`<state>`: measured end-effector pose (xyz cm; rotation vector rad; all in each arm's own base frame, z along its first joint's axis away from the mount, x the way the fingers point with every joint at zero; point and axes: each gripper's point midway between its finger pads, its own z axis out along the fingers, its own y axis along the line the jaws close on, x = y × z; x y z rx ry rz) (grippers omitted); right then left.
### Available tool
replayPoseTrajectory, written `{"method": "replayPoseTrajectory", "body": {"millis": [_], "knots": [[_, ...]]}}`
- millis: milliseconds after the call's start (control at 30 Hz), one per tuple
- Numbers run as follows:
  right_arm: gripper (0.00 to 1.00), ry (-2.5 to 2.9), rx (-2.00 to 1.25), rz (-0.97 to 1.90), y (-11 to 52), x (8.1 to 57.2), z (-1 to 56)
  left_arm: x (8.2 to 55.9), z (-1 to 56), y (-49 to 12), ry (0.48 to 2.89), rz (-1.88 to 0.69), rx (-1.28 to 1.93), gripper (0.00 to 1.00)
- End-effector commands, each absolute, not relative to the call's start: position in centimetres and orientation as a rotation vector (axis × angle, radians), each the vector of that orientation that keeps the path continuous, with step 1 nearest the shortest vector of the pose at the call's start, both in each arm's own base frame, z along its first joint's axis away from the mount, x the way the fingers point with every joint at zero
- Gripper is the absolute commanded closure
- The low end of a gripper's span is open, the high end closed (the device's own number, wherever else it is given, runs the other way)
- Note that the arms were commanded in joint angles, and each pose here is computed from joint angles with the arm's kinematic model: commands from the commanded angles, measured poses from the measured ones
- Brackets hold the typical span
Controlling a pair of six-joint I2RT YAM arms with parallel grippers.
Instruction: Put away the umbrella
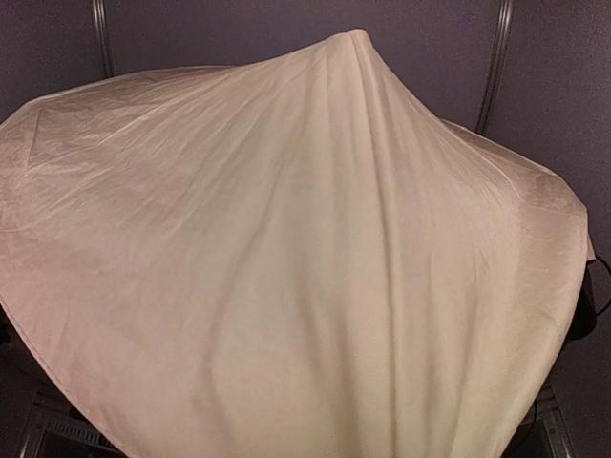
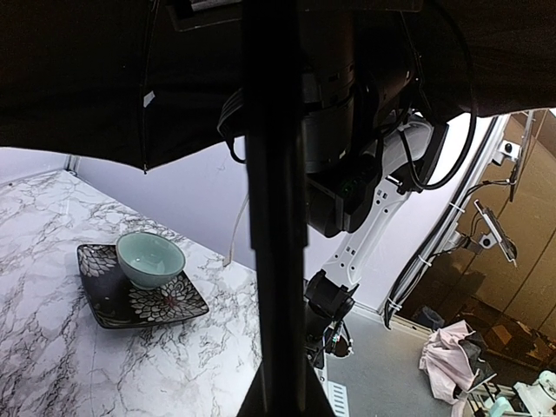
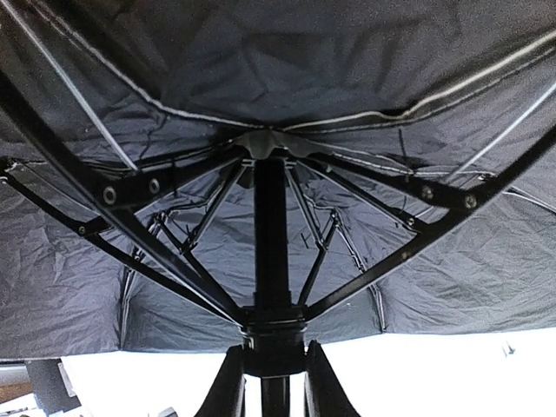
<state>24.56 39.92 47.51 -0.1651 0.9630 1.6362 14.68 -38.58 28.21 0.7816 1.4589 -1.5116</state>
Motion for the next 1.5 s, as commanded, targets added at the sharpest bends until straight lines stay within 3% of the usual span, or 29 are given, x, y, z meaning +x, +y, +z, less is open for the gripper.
{"method": "replayPoseTrajectory", "body": {"millis": [0,33,233,367,900,1467], "knots": [[0.93,0.904,-0.137,1.591,38.0,24.5,49.0,13.2,33.4,-37.7,1.234,-1.517,0.819,1.0],[1.0,0.903,-0.14,1.583,38.0,24.6,49.0,13.3,33.3,-37.7,1.239,-1.514,0.818,1.0],[1.0,0.991,-0.153,1.501,37.7,25.4,47.9,14.4,32.3,-39.1,1.348,-1.379,0.912,1.0],[1.0,1.161,-0.393,1.306,40.1,25.8,47.9,14.7,33.4,-38.4,1.314,-1.336,0.941,1.0],[0.97,1.542,-0.639,1.103,46.7,25.7,28.8,17.2,41.8,-36.8,1.085,-1.194,0.746,1.0],[0.98,1.687,-0.622,1.012,46.2,25.1,22.0,19.6,43.7,-33.4,1.031,-1.156,0.59,1.0]]}}
